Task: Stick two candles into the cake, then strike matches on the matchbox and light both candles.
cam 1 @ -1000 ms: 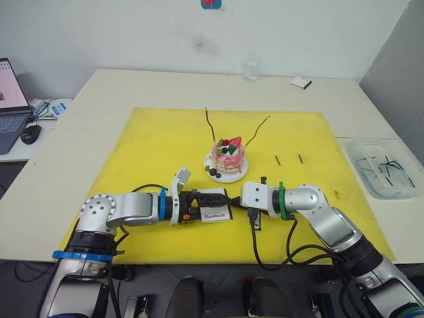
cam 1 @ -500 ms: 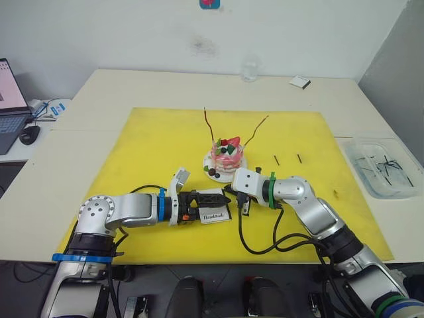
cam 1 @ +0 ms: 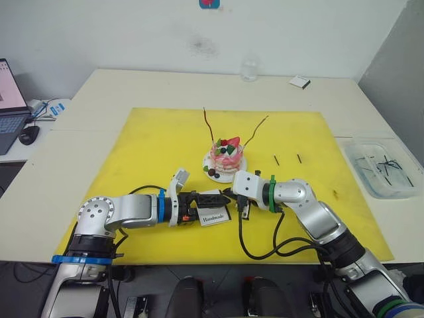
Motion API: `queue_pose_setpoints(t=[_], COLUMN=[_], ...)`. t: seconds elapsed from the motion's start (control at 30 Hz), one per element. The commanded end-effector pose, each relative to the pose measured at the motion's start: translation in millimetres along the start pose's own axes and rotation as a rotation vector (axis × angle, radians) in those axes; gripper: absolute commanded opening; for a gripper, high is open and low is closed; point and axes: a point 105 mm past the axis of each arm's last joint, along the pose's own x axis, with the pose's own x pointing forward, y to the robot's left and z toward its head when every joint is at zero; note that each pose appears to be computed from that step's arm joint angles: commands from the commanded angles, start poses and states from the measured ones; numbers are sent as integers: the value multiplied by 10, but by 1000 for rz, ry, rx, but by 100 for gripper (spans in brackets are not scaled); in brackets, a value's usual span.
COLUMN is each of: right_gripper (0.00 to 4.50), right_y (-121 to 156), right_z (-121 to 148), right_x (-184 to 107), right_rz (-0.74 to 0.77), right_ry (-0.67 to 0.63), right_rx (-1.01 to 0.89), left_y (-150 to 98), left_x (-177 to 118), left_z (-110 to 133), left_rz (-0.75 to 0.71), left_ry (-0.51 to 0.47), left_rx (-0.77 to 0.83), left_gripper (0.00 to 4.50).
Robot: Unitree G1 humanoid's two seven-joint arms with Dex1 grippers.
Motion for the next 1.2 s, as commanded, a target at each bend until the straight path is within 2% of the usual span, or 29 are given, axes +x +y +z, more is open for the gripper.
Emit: queue_pose_setpoints(t=[0.03, 0.3, 0.5, 0.87, 1.1, 1.2], right_gripper=[3, 3, 3, 3, 3, 3], right_y=[-1, 73, 114, 481, 444, 349], right_z=[93, 66, 6, 122, 117, 50], right_x=[-37, -83, -229, -282, -298, -341], right_rz=[-3, 16, 25, 189, 186, 140], right_ry=[-40, -36, -16, -71, -66, -36], right_rx=[-5, 11, 30, 135, 151, 132], left_y=[119, 120, 150, 187, 204, 226], left_x=[19, 22, -2, -21, -39, -55], left_z=[-34, -4, 12, -5, -6, -23], left_rz=[55, 76, 95, 109, 119, 128], left_ry=[4, -14, -44, -75, -78, -73], left_rx=[-30, -25, -35, -51, -51, -53], left_gripper=[450, 450, 450, 450, 450, 450])
